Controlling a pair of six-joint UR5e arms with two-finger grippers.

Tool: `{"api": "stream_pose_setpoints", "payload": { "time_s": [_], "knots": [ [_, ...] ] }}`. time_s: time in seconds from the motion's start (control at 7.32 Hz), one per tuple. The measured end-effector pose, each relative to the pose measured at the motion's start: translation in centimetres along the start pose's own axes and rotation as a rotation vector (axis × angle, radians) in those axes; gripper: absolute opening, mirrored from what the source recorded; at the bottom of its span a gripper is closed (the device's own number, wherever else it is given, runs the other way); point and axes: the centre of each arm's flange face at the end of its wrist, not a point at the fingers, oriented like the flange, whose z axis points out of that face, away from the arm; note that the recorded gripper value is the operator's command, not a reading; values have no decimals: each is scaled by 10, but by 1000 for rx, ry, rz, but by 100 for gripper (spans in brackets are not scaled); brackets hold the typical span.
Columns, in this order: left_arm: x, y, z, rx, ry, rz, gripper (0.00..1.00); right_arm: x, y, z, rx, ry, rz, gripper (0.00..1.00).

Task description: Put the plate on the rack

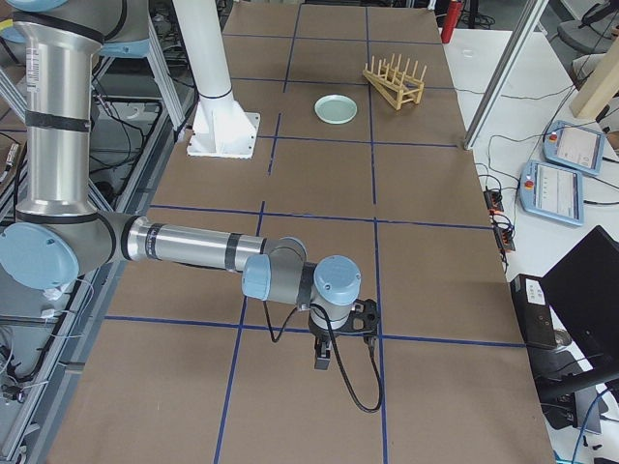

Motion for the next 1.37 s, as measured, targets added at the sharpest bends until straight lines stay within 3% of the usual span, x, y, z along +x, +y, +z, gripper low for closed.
{"api": "stream_pose_setpoints", "payload": {
  "time_s": [0.27,0.82,1.09,1.37],
  "knots": [
    [9,-3,-8,17,0,17,100,0,0,0,0,0,1,100],
    [77,-56,-72,158,-91,79,100,0,0,0,0,0,2,100],
    [151,-63,-96,186,-74,56,100,0,0,0,0,0,2,100],
    [247,-60,-91,173,-26,44,100,0,0,0,0,0,1,100]
  ]
}}
